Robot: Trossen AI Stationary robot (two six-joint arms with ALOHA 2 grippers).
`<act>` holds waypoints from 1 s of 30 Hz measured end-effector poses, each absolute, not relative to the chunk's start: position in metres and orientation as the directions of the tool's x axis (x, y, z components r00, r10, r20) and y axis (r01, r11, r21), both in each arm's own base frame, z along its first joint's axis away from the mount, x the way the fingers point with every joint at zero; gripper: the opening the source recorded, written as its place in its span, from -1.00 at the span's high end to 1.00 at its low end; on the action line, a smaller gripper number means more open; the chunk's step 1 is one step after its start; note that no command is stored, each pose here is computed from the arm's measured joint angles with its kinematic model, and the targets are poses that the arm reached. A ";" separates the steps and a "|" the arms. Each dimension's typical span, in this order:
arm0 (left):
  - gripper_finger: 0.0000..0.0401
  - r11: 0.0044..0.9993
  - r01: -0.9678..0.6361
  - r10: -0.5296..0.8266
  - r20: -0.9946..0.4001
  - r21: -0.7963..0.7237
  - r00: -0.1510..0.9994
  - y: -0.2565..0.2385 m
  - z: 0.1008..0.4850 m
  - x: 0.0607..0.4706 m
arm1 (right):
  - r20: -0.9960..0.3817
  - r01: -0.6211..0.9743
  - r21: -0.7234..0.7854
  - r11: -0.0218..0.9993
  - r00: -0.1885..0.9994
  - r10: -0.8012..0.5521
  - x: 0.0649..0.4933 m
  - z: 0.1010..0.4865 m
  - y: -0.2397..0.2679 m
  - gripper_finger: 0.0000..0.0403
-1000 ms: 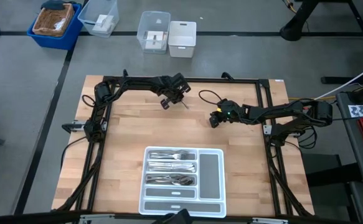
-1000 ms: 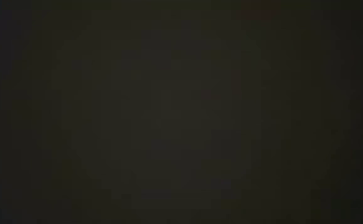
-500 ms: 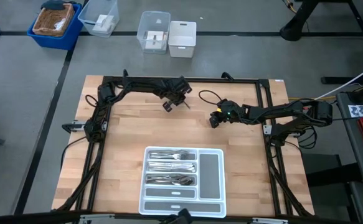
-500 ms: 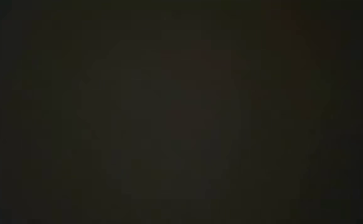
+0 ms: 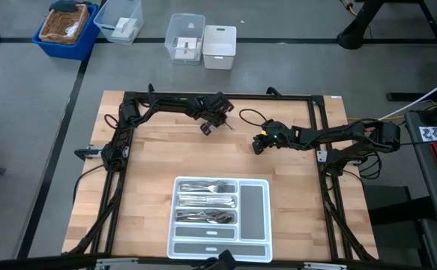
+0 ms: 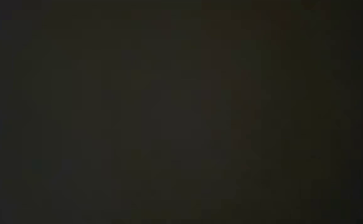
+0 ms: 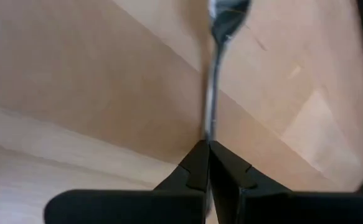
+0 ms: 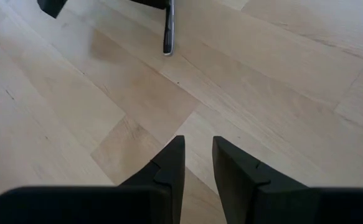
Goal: Sort silverware
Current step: Put the silver fork into the top section of the white silverware tray
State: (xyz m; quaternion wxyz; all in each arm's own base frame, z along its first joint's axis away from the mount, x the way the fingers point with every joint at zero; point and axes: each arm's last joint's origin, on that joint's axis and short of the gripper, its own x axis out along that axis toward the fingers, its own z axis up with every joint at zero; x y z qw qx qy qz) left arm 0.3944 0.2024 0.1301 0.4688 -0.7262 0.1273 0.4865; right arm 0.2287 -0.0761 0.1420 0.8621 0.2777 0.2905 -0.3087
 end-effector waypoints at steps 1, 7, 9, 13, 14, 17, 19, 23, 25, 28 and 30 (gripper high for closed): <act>0.99 -0.528 -0.633 0.276 -0.819 -0.566 0.503 0.203 0.131 0.395 | -0.672 0.693 0.300 0.655 0.641 -0.371 0.229 0.142 -0.076 0.59; 0.99 -0.540 -0.622 0.281 -0.819 -0.566 0.501 0.203 0.131 0.395 | -0.672 0.693 0.299 0.655 0.641 -0.371 0.229 0.142 -0.076 0.59; 0.99 -0.552 -0.611 0.292 -0.818 -0.567 0.496 0.202 0.131 0.396 | -0.671 0.693 0.300 0.656 0.641 -0.371 0.229 0.142 -0.076 0.59; 0.99 -0.579 -0.580 0.323 -0.815 -0.573 0.481 0.199 0.131 0.398 | -0.668 0.692 0.302 0.656 0.645 -0.372 0.229 0.142 -0.076 0.59; 0.99 -0.580 -0.580 0.325 -0.815 -0.572 0.480 0.198 0.131 0.398 | -0.667 0.691 0.303 0.656 0.645 -0.372 0.229 0.143 -0.076 0.59; 0.99 -0.554 -0.604 0.320 -0.816 -0.573 0.481 0.198 0.131 0.398 | -0.667 0.691 0.303 0.656 0.645 -0.372 0.229 0.143 -0.076 0.59; 0.99 -0.531 -0.625 0.292 -0.816 -0.572 0.499 0.197 0.131 0.398 | -0.666 0.691 0.303 0.656 0.646 -0.372 0.229 0.143 -0.076 0.59; 0.99 -0.448 -0.674 0.242 -0.805 -0.587 0.541 0.196 0.140 0.398 | -0.645 0.661 0.335 0.672 0.681 -0.348 0.231 0.145 -0.079 0.59; 0.99 -0.414 -0.688 0.238 -0.800 -0.597 0.551 0.194 0.147 0.397 | -0.629 0.626 0.359 0.692 0.710 -0.316 0.235 0.149 -0.082 0.59; 0.99 -0.359 -0.693 0.248 -0.780 -0.625 0.574 0.194 0.161 0.396 | -0.605 0.596 0.381 0.707 0.739 -0.297 0.244 0.157 -0.091 0.59; 0.99 -0.322 -0.699 0.257 -0.770 -0.639 0.584 0.194 0.171 0.393 | -0.598 0.598 0.390 0.701 0.743 -0.301 0.254 0.161 -0.100 0.59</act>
